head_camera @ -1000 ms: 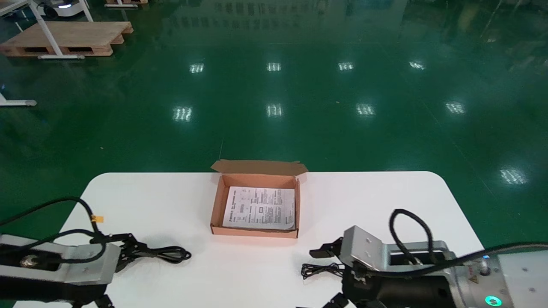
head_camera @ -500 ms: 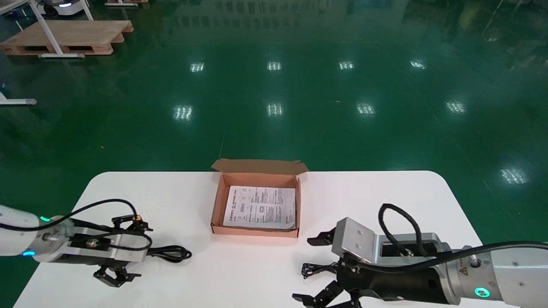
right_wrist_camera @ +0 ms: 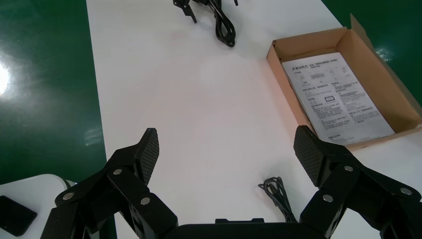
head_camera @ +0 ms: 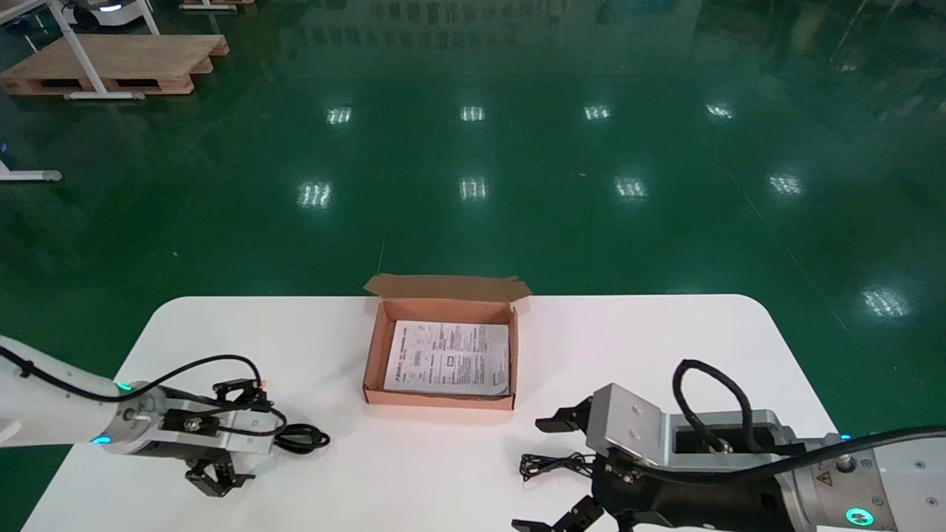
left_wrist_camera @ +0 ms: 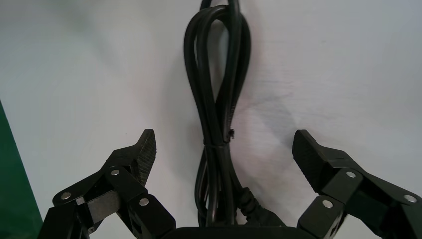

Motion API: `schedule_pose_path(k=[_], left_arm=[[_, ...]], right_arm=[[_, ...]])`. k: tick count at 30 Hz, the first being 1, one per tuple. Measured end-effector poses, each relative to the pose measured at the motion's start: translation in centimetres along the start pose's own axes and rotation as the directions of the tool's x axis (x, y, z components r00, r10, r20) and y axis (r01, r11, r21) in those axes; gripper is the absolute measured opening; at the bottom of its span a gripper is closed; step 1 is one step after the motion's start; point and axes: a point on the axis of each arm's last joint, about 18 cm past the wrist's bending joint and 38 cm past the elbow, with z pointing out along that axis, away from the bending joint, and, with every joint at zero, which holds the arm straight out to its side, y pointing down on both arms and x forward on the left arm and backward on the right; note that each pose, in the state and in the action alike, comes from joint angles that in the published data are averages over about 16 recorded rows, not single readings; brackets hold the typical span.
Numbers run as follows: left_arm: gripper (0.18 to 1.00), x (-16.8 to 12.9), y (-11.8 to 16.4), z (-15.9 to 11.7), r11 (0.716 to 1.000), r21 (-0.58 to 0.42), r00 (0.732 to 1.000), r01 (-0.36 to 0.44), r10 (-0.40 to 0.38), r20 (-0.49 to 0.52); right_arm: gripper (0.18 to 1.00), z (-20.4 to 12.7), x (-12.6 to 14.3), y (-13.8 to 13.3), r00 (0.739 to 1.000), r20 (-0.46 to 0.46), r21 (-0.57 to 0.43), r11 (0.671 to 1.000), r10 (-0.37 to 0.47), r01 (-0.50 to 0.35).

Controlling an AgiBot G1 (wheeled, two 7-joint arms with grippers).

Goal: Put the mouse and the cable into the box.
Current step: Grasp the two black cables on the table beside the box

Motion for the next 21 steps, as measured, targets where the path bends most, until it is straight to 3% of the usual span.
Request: schedule_pose_path(k=[10,21], left_arm=[[1.001,-0.1,0.0,0.9,1.000,-0.014,1.000,0.004,-0.004,-0.003],[1.001,-0.2,0.0,1.0,1.000,-0.013,1.000,0.002,-0.003,-0.004]], right_arm=[[1.001,4.4,0.7,3.4,0.997,-0.052,-0.159,0.987,-0.048,0.039],[1.001,11.9,3.0,7.3,0.976,-0.132,-0.369,0.923,-0.173,0.113]])
